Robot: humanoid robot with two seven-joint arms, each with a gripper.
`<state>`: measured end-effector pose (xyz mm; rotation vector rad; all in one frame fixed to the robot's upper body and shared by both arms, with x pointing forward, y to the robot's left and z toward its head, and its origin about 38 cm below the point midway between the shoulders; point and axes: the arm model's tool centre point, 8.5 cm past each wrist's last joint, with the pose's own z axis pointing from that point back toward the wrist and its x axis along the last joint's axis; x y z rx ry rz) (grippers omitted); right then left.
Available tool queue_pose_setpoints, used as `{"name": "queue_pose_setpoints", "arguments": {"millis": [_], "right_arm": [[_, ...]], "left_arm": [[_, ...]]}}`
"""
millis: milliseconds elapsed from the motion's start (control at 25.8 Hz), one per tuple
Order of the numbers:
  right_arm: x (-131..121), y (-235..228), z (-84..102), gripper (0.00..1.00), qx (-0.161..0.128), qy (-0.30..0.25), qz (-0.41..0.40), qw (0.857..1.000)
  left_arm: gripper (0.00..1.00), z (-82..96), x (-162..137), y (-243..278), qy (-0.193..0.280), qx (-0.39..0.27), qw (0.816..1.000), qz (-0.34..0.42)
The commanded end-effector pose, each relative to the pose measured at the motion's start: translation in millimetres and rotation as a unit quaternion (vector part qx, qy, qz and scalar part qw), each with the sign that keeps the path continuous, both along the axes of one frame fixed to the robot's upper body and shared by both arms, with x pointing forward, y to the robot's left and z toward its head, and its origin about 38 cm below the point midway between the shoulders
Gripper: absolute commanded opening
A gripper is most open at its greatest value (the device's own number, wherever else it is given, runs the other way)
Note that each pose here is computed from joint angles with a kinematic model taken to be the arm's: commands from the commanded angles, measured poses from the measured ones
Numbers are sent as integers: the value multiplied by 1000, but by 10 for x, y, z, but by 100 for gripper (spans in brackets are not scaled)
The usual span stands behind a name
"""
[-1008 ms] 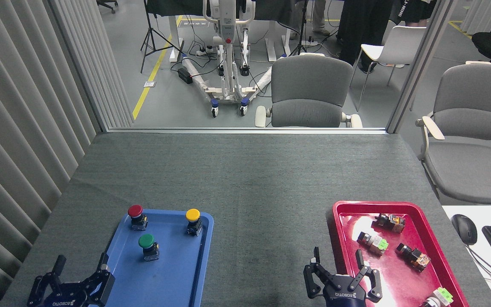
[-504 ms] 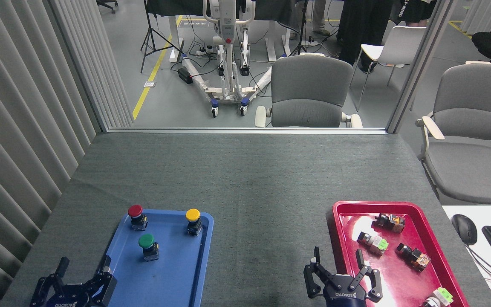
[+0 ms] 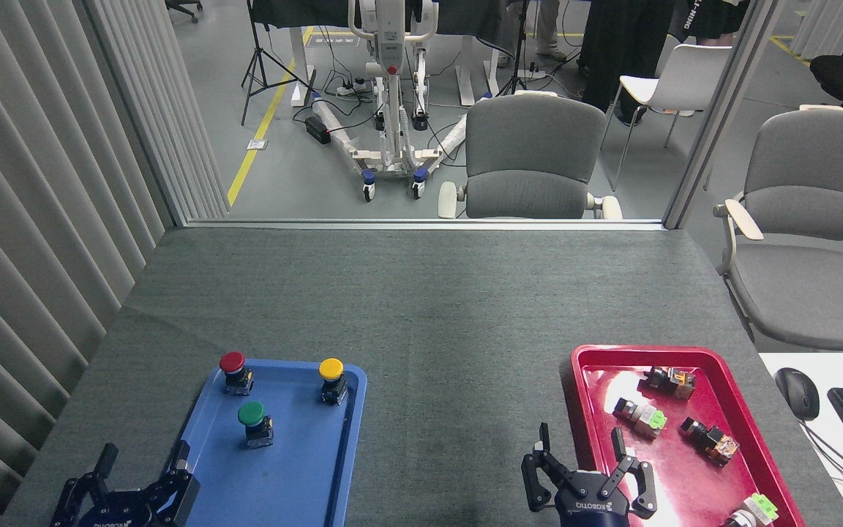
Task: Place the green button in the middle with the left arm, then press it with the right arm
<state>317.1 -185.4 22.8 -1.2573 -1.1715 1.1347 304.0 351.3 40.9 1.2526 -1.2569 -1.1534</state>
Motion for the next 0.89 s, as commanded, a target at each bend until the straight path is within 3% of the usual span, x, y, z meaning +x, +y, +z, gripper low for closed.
{"name": "queue_pose_setpoints", "arguments": {"millis": [0, 465, 581, 853], "right_arm": [[0, 4, 0, 99, 1, 0, 0, 1000], [0, 3, 1, 99, 1, 0, 0, 1000], [-5, 3, -4, 99, 1, 1, 0, 1000], [0, 3, 1, 99, 1, 0, 0, 1000]], "left_arm": [[100, -5, -4, 3, 1, 0, 1000, 0], [99, -48, 12, 6, 9, 1, 1000, 0], [99, -183, 69, -154, 33, -4, 999, -22], [99, -299, 160, -336, 60, -8, 997, -45]]}}
